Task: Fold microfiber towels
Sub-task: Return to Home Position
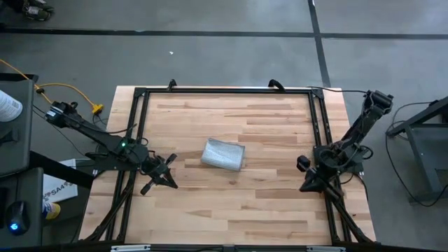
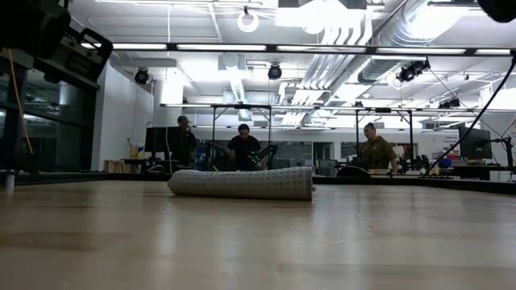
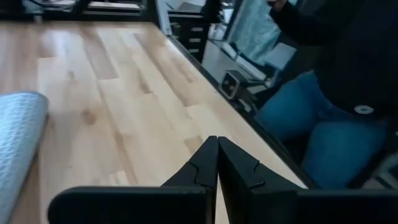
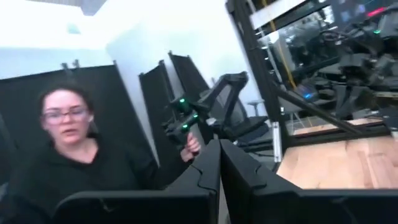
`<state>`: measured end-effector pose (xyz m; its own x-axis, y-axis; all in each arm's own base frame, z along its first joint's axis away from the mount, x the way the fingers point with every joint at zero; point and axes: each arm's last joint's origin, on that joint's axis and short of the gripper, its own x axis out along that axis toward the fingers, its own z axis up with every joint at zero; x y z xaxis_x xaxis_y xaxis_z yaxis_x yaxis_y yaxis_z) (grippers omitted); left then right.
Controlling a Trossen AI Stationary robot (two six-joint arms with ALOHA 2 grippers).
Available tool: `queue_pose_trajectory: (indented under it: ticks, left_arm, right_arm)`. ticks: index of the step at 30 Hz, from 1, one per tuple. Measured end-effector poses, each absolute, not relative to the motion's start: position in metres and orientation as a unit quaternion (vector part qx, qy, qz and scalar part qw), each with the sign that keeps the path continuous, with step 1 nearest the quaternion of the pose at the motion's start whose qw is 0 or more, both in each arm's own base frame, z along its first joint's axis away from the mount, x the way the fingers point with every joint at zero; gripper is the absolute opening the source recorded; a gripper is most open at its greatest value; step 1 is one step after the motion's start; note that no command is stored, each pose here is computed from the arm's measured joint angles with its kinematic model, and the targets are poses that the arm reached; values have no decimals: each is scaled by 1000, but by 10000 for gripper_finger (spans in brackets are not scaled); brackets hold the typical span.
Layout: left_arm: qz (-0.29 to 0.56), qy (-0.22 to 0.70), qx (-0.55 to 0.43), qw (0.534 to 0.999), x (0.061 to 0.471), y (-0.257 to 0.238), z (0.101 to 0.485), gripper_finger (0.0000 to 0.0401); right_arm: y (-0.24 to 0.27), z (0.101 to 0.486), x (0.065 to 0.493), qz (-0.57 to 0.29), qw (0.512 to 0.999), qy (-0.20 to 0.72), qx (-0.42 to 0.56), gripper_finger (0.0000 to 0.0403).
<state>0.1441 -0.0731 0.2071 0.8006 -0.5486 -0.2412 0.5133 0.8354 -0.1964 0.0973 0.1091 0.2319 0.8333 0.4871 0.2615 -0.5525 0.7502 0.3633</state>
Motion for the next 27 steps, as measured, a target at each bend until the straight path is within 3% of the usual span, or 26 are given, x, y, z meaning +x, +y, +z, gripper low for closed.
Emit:
queue_pose_trajectory:
  ticks: [14, 27]
  left_arm:
    - [-275, 147, -67, 948, 143, -73, 205, 10]
    - [-275, 145, -71, 948, 143, -73, 205, 10]
  right_arm:
    - [106, 242, 76, 328, 915, -114, 206, 2]
    - [87, 219, 63, 310, 910, -139, 238, 2]
